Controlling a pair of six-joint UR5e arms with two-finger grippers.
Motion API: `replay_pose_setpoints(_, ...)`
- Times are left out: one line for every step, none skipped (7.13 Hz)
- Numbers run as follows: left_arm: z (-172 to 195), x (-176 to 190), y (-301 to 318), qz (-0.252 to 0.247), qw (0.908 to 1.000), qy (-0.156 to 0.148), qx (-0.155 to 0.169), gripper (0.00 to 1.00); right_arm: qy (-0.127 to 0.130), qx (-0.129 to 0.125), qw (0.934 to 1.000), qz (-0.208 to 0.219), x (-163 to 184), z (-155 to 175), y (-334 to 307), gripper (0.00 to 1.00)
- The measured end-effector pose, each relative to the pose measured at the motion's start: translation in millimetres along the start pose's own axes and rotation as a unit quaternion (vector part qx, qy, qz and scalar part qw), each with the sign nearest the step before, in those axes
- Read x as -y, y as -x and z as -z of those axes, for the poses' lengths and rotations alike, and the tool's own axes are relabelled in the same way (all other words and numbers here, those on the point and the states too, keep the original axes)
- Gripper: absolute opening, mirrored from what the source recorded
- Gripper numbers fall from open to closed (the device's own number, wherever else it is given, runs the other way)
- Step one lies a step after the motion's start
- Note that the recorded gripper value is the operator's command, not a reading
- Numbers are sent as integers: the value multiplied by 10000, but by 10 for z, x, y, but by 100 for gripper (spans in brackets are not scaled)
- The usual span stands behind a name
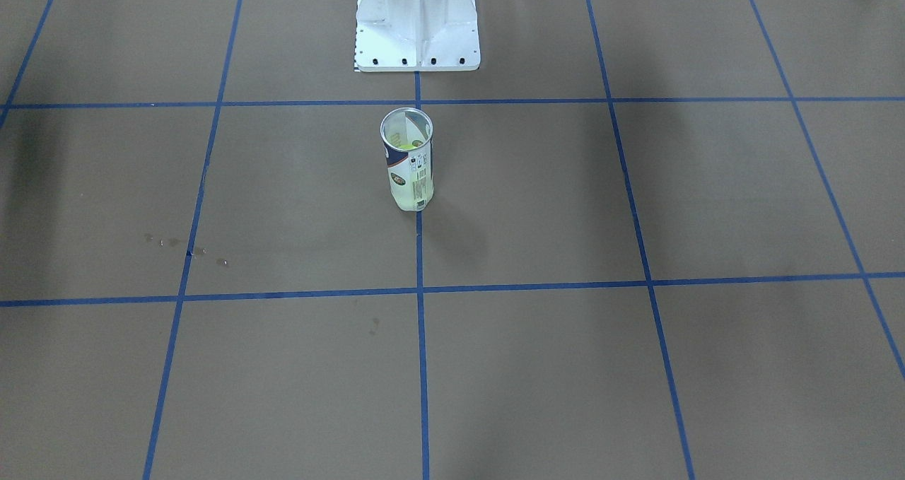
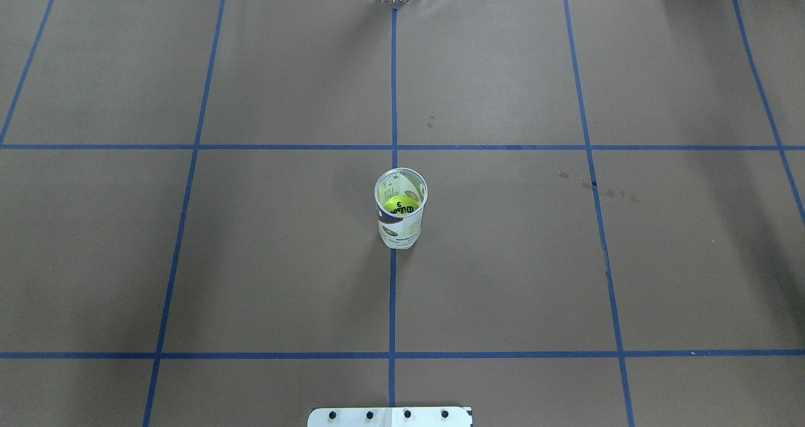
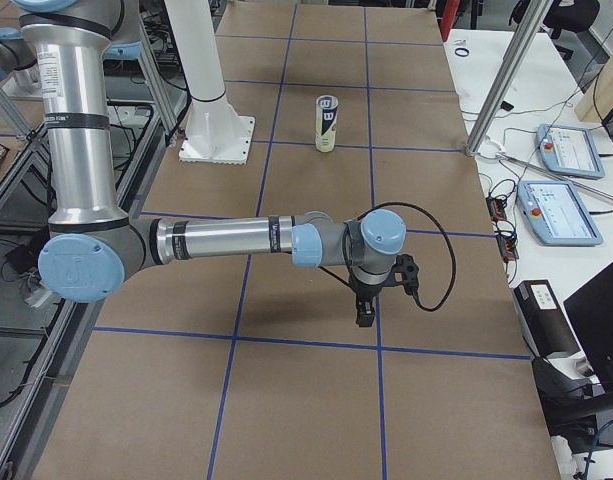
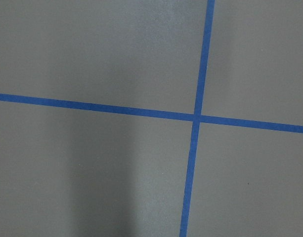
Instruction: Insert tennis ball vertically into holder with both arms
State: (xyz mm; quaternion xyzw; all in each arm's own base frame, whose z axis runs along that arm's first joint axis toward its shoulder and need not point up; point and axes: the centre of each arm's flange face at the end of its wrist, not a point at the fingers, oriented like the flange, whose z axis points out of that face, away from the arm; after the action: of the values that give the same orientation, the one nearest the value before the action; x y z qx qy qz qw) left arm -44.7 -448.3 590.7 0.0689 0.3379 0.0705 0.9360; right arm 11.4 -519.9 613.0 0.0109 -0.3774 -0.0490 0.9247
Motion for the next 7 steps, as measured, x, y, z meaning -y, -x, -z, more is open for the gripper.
replay_pose_setpoints(3,-3,-16,2,10000,3,-67,100,-19,38,10000,17,-10,20,22,99)
replay_pose_setpoints(9,-9,-53,9,9997,3,-232,100,-34,60,10000,29,-25,36,38,99)
replay_pose_setpoints(39,0,-102,-8,9993,-31,-381,100,-24,64,10000,24,-57,25,27,99)
replay_pose_setpoints(102,11,-152,-45,9990,-94,-440,100,-21,65,10000,30,-92,21,23,99)
replay_pose_setpoints(177,2,-204,-83,9988,-156,-462,100,-20,85,10000,26,-135,22,26,99)
replay_pose_setpoints(224,-15,-244,-109,9987,-188,-471,100,14,164,9999,-22,-197,-5,14,99)
replay_pose_setpoints(228,-22,-255,-108,9986,-185,-476,100,64,279,9996,-84,-264,-48,-8,99)
